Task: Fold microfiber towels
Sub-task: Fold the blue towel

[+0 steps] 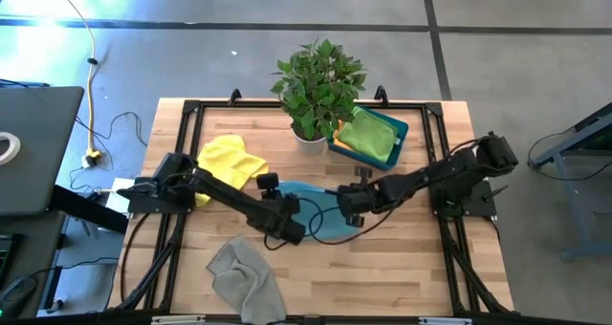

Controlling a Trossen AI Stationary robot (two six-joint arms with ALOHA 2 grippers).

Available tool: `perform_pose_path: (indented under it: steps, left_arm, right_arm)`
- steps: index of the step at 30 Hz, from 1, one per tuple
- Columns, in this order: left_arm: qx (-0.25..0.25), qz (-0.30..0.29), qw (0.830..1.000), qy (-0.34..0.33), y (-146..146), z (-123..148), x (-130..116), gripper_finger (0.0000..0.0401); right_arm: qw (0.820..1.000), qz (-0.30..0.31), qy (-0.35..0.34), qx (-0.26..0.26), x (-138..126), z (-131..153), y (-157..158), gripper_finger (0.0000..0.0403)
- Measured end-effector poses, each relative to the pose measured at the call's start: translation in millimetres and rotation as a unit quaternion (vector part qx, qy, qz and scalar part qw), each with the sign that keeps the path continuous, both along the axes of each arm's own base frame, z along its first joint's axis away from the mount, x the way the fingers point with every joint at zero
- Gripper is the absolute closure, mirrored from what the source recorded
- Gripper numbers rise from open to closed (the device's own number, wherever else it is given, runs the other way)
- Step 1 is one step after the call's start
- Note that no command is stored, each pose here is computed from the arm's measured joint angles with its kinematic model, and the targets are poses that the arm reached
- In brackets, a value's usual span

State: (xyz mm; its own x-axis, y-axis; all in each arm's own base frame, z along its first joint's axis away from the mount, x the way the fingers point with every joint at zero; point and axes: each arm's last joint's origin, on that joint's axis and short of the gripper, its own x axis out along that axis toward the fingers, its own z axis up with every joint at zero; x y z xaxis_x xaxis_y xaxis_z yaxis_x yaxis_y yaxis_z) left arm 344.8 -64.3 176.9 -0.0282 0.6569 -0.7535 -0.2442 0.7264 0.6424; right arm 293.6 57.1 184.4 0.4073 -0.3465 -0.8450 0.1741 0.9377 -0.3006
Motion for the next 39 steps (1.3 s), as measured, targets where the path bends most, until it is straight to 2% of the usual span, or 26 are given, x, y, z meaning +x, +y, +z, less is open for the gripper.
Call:
perform_pose_path:
  steps: [7, 10, 17, 22, 29, 35, 39]
  left_arm:
    - [-0.013, 0.019, 1.000, -0.005, 21, -1, 7, 0.0397]
    - [-0.014, 0.030, 0.999, -0.005, 29, -1, 8, 0.0386]
    - [-0.012, 0.052, 0.999, 0.001, 45, -1, 8, 0.0321]
    - [-0.040, 0.060, 0.997, 0.016, 47, -2, 6, 0.0275]
    - [-0.113, -0.029, 0.992, 0.056, 20, -4, 7, 0.0274]
    - [-0.143, -0.106, 0.984, 0.017, -4, -10, 15, 0.0282]
    - [-0.163, -0.117, 0.980, 0.003, -9, -24, 13, 0.0282]
  right_arm:
    - [0.999, -0.026, 0.020, -0.002, 3, -7, -18, 0.0401]
    - [0.999, -0.026, 0.029, -0.005, 3, -8, -23, 0.0387]
    - [0.998, -0.042, 0.037, -0.006, 1, -8, -25, 0.0290]
    - [0.996, -0.067, 0.037, 0.048, -1, -10, -21, 0.0244]
    - [0.994, -0.039, 0.012, 0.105, -2, -9, 13, 0.0250]
    - [0.992, -0.003, -0.062, 0.108, -3, -9, 48, 0.0258]
    - [0.990, -0.016, -0.089, 0.112, -11, -19, 59, 0.0258]
